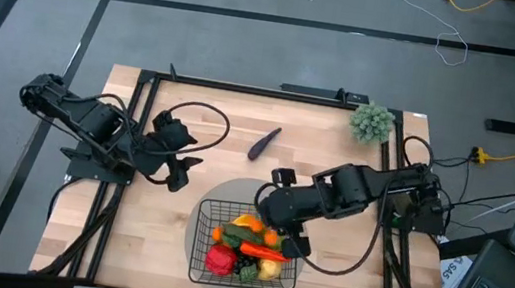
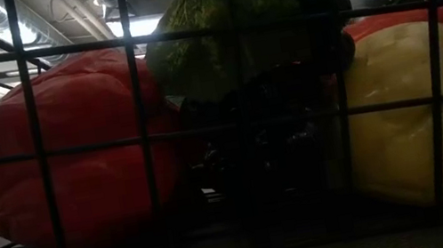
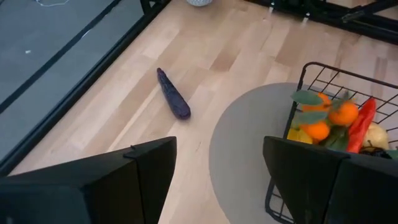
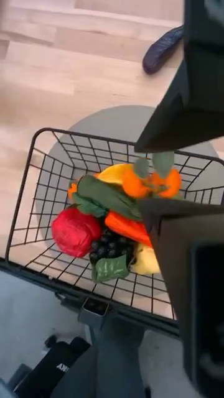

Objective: Build produce basket
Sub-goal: Put the eggplant into the black wire basket

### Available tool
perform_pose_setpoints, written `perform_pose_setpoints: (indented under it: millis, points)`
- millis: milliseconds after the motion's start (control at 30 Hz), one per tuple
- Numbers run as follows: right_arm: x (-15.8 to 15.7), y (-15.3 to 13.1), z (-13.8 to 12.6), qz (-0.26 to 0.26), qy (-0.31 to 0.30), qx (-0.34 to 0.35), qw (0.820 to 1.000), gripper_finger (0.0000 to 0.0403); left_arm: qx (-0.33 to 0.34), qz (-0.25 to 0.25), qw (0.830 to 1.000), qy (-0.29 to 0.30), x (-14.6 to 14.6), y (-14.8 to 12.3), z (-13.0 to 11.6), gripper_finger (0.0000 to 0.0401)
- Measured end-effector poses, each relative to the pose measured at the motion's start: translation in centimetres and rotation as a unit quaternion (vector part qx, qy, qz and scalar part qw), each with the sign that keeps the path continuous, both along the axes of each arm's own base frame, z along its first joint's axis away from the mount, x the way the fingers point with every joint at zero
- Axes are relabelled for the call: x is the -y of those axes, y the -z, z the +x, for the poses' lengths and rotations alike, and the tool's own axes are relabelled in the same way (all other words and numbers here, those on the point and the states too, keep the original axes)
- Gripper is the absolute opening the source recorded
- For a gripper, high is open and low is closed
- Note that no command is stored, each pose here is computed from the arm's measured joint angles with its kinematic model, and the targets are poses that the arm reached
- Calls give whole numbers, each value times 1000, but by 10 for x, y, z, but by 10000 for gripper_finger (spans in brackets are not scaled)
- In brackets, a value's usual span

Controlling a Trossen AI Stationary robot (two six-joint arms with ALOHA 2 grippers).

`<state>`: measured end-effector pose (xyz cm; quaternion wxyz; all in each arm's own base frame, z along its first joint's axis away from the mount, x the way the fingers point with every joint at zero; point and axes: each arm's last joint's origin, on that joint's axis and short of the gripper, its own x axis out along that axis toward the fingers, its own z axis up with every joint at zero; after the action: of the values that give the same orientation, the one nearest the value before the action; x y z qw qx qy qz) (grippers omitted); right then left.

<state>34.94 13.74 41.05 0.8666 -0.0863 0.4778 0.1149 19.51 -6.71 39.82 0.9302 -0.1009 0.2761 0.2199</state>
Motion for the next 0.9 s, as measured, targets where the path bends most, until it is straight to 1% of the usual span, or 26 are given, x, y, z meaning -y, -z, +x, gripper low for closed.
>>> perform_pose_setpoints:
  millis: [100,167,233,300,367,433,533,633,767,900]
  points:
    - [3,1,-1,-3,8,-9,1000,139,0,-1,1000,-1,0,0,0,229]
    - [7,2,-4,-24,19,-24,999,153,1,-2,1000,-1,0,0,0,229]
    - [13,4,-7,-60,37,-35,997,161,2,-4,1000,-3,0,0,0,229]
    - [20,5,-10,-110,62,-48,991,163,1,-6,1000,-5,0,0,0,229]
    - [25,5,-10,-148,89,-39,984,164,-5,-1,1000,-3,0,1,-1,229]
    - [30,2,-10,-150,106,-30,983,164,-31,16,999,1,-2,4,-4,229]
    - [40,-5,-15,-135,88,-33,986,164,-40,29,998,-40,-9,6,-10,229]
    - [59,-16,-21,-135,105,-20,985,164,-33,42,996,-68,-15,13,-18,229]
    - [94,-31,-31,-146,117,-7,982,164,-17,37,996,-80,-21,36,-23,229]
    - [131,-38,-37,-136,96,-13,986,165,2,25,995,-94,-30,66,-35,229]
